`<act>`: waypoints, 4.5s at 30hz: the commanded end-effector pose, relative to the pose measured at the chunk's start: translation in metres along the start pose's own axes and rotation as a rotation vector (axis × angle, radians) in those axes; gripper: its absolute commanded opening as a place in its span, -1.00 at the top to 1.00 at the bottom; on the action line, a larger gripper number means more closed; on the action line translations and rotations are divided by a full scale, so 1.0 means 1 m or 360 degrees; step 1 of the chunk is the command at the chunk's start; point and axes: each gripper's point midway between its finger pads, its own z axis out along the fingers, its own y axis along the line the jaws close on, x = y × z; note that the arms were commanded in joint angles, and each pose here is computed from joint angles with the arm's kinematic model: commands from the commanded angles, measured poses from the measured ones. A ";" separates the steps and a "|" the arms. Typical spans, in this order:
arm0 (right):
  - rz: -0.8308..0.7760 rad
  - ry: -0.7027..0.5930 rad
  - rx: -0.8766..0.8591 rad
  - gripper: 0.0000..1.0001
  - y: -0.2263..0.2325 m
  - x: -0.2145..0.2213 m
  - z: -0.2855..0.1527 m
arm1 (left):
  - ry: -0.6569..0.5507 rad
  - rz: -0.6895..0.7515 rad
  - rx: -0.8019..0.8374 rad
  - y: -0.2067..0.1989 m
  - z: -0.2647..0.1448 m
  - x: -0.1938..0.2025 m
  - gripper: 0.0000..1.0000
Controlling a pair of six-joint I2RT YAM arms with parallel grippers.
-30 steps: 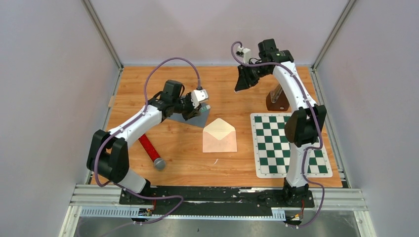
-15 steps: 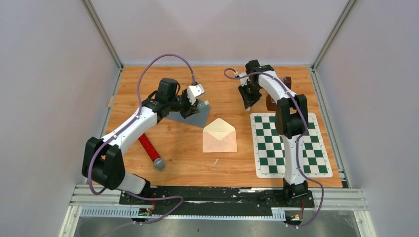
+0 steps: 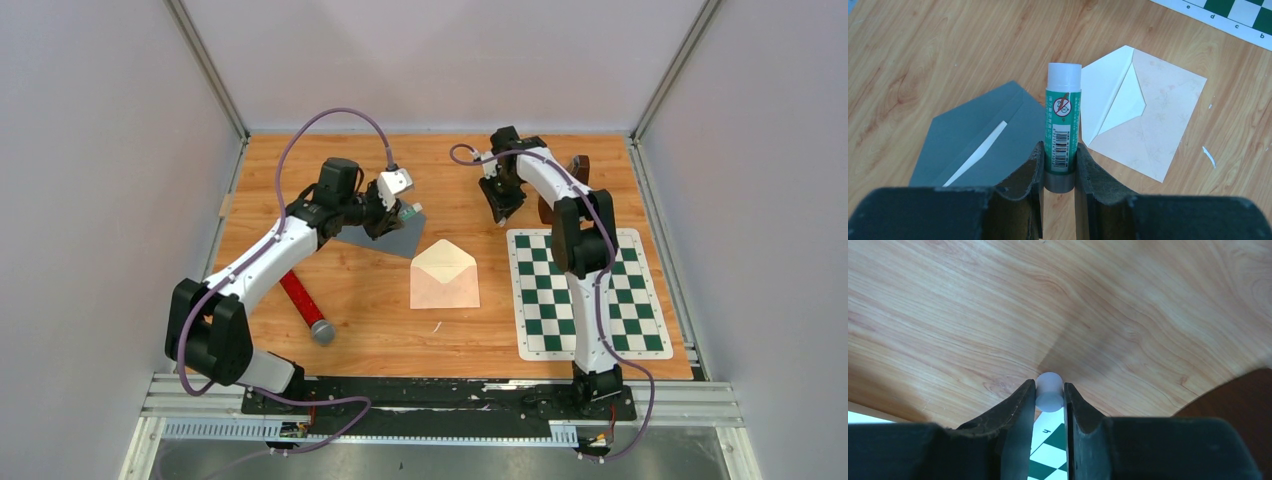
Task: Place the letter into the envelope and seal it
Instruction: Place the solid glue cap at the center of the board, then unscrew the solid glue.
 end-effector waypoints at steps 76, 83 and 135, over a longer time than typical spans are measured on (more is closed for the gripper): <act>-0.0730 -0.1524 -0.1438 1.00 0.185 -0.100 -0.342 | -0.0627 -0.0289 0.0855 -0.021 -0.027 -0.202 -0.11; -0.0778 -0.1533 -0.1374 1.00 0.190 -0.099 -0.339 | -0.0601 -0.0314 0.0910 -0.019 -0.022 -0.205 0.20; -0.0181 -0.2355 -0.0433 -0.17 0.149 -0.151 -0.359 | -0.1312 -0.1253 -0.0020 0.100 -0.059 -0.284 1.00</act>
